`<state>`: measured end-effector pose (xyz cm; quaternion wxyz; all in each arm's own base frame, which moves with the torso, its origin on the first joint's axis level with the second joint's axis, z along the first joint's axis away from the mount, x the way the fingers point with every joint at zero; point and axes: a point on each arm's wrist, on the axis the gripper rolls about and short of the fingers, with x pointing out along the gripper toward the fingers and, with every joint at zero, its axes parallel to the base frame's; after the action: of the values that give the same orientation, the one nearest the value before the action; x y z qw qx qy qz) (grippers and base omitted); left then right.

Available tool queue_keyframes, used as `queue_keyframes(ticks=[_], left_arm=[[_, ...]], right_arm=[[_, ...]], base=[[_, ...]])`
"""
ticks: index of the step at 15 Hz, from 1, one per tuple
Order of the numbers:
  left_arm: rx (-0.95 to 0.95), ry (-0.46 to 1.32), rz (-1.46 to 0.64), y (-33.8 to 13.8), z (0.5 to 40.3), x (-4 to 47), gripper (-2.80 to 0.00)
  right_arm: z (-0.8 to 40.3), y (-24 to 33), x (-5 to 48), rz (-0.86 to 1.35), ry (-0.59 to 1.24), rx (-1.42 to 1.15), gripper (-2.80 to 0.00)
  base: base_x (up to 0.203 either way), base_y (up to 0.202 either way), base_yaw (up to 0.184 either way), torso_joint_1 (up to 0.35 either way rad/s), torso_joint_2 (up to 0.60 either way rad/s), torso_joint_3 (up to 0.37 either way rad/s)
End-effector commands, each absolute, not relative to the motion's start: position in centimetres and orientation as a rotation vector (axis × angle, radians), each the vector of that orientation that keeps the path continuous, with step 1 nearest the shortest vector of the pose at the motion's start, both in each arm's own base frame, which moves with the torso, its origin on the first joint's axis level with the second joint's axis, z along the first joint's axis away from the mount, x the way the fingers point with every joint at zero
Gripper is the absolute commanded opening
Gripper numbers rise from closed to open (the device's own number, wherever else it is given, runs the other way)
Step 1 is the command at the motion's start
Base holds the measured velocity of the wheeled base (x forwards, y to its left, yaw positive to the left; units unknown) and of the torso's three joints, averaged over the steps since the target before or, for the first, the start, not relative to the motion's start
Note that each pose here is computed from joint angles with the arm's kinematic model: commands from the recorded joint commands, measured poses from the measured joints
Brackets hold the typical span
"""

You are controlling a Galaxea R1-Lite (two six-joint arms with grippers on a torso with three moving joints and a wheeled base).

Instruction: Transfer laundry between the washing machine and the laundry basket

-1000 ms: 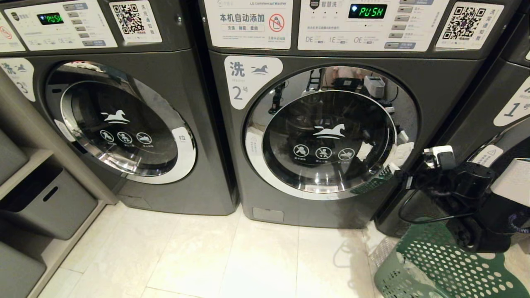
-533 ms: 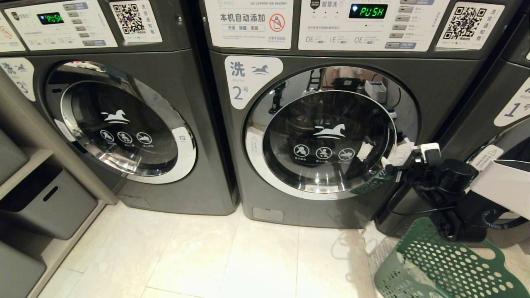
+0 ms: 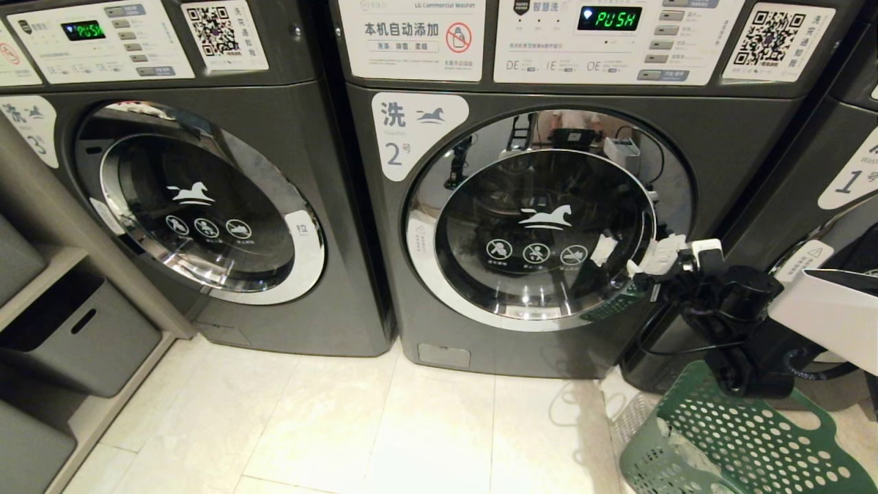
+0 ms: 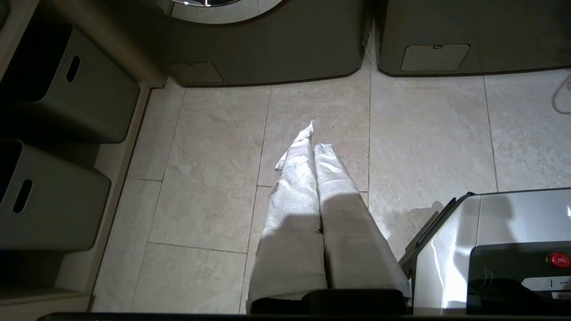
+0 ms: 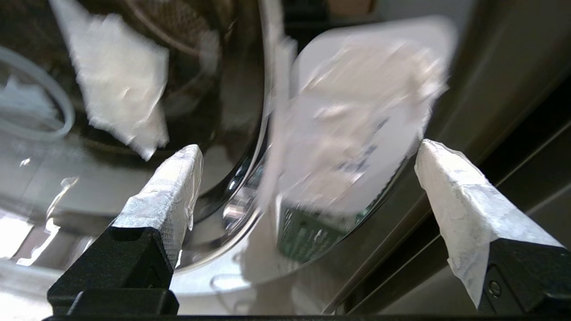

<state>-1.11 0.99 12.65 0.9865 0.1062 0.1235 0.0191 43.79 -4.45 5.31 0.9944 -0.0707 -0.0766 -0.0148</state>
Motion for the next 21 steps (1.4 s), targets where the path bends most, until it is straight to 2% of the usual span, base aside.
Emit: queue_keyframes(ticks=[1,6,12,19,21], left_arm=[[0.216,0.256,0.041,1.0,12.5,-1.1,-2.80],[0.222,0.276,0.040,1.0,11.9,-1.0,-2.80],[0.200,0.302,0.042,0.9,10.5,-0.7,-2.80],[0.155,0.166,0.021,0.6,9.4,0.1,-2.80],[0.094,0.158,-0.030,0.5,9.3,0.2,-2.80]], right_arm=[[5.6,-4.4,43.9,-0.033,-0.171,-0.147,0.00],[7.4,-4.4,41.0,-0.040,-0.135,-0.154,0.00],[5.0,-3.2,35.0,0.001,0.092,-0.150,0.00],[7.8,-2.5,33.2,0.014,0.039,-0.157,0.00],[7.4,-2.1,31.9,0.024,0.079,-0.150,0.00]], base=[[0.000,0.000,0.000,0.000,0.00,0.000],[0.000,0.000,0.000,0.000,0.00,0.000],[0.000,0.000,0.000,0.000,0.00,0.000],[0.000,0.000,0.000,0.000,0.00,0.000],[0.000,0.000,0.000,0.000,0.00,0.000]])
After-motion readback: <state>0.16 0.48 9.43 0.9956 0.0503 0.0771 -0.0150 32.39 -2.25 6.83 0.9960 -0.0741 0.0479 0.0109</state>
